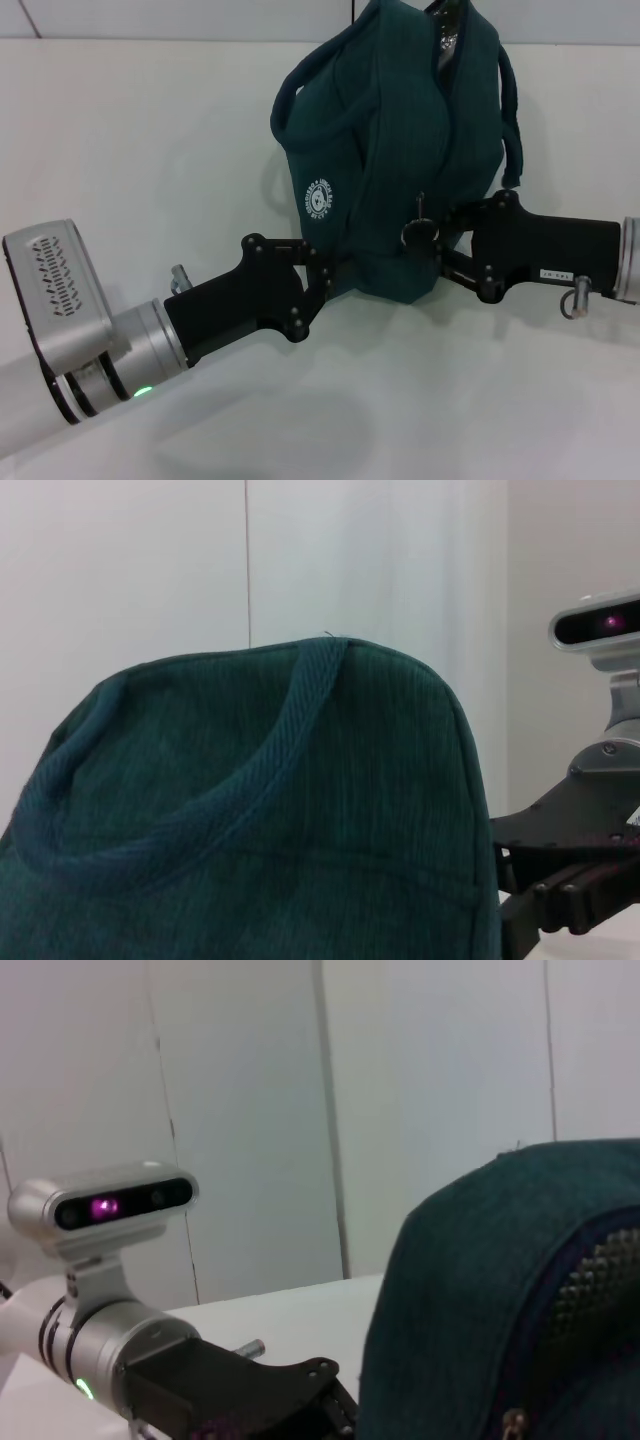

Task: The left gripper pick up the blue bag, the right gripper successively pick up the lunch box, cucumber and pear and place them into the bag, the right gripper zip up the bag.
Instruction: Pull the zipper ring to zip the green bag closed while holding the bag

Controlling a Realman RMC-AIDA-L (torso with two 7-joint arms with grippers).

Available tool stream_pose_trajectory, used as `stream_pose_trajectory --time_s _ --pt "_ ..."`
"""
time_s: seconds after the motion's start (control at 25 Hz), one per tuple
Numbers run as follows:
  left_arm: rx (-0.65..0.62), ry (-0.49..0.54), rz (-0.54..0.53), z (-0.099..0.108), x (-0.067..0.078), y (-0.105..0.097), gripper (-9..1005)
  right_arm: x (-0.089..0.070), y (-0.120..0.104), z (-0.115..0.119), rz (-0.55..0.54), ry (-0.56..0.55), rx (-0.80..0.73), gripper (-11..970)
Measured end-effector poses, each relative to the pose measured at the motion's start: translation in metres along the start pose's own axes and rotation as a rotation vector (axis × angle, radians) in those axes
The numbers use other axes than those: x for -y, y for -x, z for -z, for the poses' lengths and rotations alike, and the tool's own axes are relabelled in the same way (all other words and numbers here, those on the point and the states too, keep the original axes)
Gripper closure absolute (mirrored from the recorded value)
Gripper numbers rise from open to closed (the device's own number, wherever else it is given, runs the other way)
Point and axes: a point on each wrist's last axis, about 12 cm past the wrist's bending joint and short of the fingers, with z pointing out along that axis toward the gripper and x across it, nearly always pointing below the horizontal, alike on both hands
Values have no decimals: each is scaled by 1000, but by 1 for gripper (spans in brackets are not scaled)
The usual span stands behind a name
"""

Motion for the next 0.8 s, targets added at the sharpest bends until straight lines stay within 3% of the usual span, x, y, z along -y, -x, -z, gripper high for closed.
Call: stream_pose_trajectory --time_s 0.28,0.4,0.8 --pt "-1 2 2 1 0 -1 935 -4 0 1 86 4 34 857" --pt "-1 2 2 1 1 -1 928 -5 2 2 110 -4 60 942" --pt "-20 5 -21 4 2 -4 904 5 19 13 168 -163 256 942"
